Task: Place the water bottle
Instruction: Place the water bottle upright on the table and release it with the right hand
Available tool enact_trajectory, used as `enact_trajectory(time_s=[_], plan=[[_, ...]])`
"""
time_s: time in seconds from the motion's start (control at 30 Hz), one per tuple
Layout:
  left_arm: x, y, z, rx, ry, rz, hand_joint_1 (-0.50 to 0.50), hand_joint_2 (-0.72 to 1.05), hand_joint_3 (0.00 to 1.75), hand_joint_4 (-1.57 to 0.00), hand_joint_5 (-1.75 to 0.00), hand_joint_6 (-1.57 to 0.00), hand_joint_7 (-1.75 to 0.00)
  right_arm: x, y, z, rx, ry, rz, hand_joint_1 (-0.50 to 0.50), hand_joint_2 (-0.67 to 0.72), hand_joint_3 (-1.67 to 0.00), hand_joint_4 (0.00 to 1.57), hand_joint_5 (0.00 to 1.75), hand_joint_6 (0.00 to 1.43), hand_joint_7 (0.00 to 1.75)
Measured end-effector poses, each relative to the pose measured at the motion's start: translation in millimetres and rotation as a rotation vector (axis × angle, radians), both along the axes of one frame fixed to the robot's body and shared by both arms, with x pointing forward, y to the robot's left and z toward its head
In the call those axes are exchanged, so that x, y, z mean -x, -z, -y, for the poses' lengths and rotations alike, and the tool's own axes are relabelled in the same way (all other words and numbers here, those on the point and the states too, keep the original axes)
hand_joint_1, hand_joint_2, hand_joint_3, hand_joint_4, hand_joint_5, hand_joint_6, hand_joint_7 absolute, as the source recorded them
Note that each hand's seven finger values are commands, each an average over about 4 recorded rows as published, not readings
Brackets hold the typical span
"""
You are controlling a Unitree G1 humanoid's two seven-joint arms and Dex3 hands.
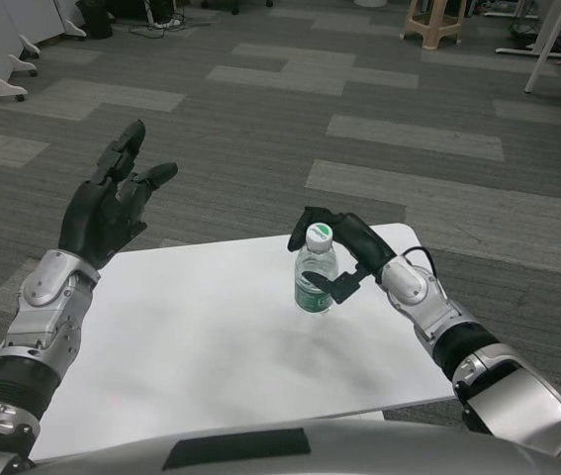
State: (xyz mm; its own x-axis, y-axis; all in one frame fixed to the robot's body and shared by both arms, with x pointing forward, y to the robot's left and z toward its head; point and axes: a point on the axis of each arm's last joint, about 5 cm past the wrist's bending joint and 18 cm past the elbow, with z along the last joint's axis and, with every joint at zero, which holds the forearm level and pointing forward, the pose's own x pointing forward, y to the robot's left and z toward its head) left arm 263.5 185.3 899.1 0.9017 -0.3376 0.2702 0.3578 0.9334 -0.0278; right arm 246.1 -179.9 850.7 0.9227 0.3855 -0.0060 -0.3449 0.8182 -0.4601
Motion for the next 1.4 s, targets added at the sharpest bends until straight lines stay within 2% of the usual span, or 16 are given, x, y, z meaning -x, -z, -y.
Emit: enact_trajectory(time_s=[0.2, 0.4, 0.5, 0.7, 0.83, 0.9, 1.03, 1.1, 1.17, 1.23, 1.3, 1.37, 1.4], plan=[[0.2, 0.0, 0.0, 0.000, 0.000, 0.001, -0.48, 1.05, 0.52, 0.00, -0.82, 0.00, 0.00, 11.7, 18.3, 4.3, -0.006, 0.056, -0.051, -0.38, -0.41, -1.51, 1.01, 1.65, 0.94, 1.61], [0.4, 0.2, 0.1, 0.001, 0.000, 0.001, -0.48, 1.05, 0.52, 0.00, -0.82, 0.00, 0.00, 22.1, 31.2, 8.7, 0.004, 0.098, -0.087, -0.34, -0.41, -1.51, 1.03, 1.65, 0.96, 1.59], [0.5, 0.3, 0.1, 0.001, 0.000, 0.001, -0.48, 1.05, 0.52, 0.00, -0.82, 0.00, 0.00, 25.4, 35.0, 10.2, 0.013, 0.110, -0.101, -0.33, -0.41, -1.51, 1.04, 1.65, 0.97, 1.54], [0.6, 0.5, 0.1, 0.001, 0.000, 0.001, -0.48, 1.05, 0.52, 0.00, -0.82, 0.00, 0.00, 29.2, 38.2, 11.7, 0.014, 0.126, -0.096, -0.33, -0.41, -1.51, 1.06, 1.65, 0.97, 1.61], [0.7, 0.5, 0.1, 0.001, 0.000, 0.001, -0.48, 1.05, 0.52, 0.00, -0.82, 0.00, 0.00, 29.7, 38.7, 11.9, 0.016, 0.125, -0.096, -0.33, -0.41, -1.51, 1.04, 1.60, 0.96, 1.57], [0.7, 0.5, 0.1, 0.001, 0.000, 0.001, -0.48, 1.05, 0.52, 0.00, -0.82, 0.00, 0.00, 29.7, 38.8, 11.9, 0.019, 0.124, -0.095, -0.33, -0.41, -1.51, 1.03, 1.55, 0.91, 1.54], [0.7, 0.5, 0.1, 0.001, 0.000, 0.001, -0.48, 1.05, 0.52, 0.00, -0.82, 0.00, 0.00, 29.3, 38.5, 11.6, 0.026, 0.117, -0.092, -0.29, -0.45, -1.51, 0.71, 1.41, 0.59, 1.43], [0.7, 0.5, 0.1, 0.001, 0.000, 0.001, -0.48, 1.05, 0.52, 0.00, -0.82, 0.00, 0.00, 29.3, 38.4, 11.7, 0.028, 0.115, -0.092, -0.27, -0.51, -1.51, 0.49, 1.21, 0.36, 1.29], [0.7, 0.5, 0.1, 0.001, 0.000, 0.001, -0.48, 1.05, 0.52, 0.00, -0.82, 0.00, 0.00, 29.4, 38.5, 11.8, 0.029, 0.112, -0.094, -0.27, -0.54, -1.51, 0.21, 0.92, 0.11, 0.98], [0.7, 0.5, 0.1, 0.001, 0.000, 0.001, -0.48, 1.05, 0.52, 0.00, -0.82, 0.00, 0.00, 29.9, 38.8, 12.2, 0.031, 0.108, -0.098, -0.29, -0.54, -1.47, 0.09, 0.68, 0.01, 0.63], [0.7, 0.5, 0.1, 0.001, 0.000, 0.001, -0.48, 1.05, 0.52, 0.00, -0.82, 0.00, 0.00, 30.8, 39.5, 12.8, 0.034, 0.105, -0.105, -0.29, -0.54, -1.39, 0.03, 0.44, 0.00, 0.31], [0.7, 0.5, 0.0, 0.001, 0.000, 0.001, -0.48, 1.05, 0.52, 0.00, -0.82, 0.00, 0.00, 31.6, 40.0, 13.5, 0.034, 0.105, -0.110, -0.29, -0.54, -1.35, 0.00, 0.24, 0.00, 0.10], [0.7, 0.6, 0.0, 0.001, 0.000, 0.000, -0.48, 1.05, 0.52, 0.00, -0.82, 0.00, 0.00, 31.9, 40.2, 14.0, 0.034, 0.105, -0.112, -0.29, -0.56, -1.35, 0.00, 0.17, 0.00, 0.07]])
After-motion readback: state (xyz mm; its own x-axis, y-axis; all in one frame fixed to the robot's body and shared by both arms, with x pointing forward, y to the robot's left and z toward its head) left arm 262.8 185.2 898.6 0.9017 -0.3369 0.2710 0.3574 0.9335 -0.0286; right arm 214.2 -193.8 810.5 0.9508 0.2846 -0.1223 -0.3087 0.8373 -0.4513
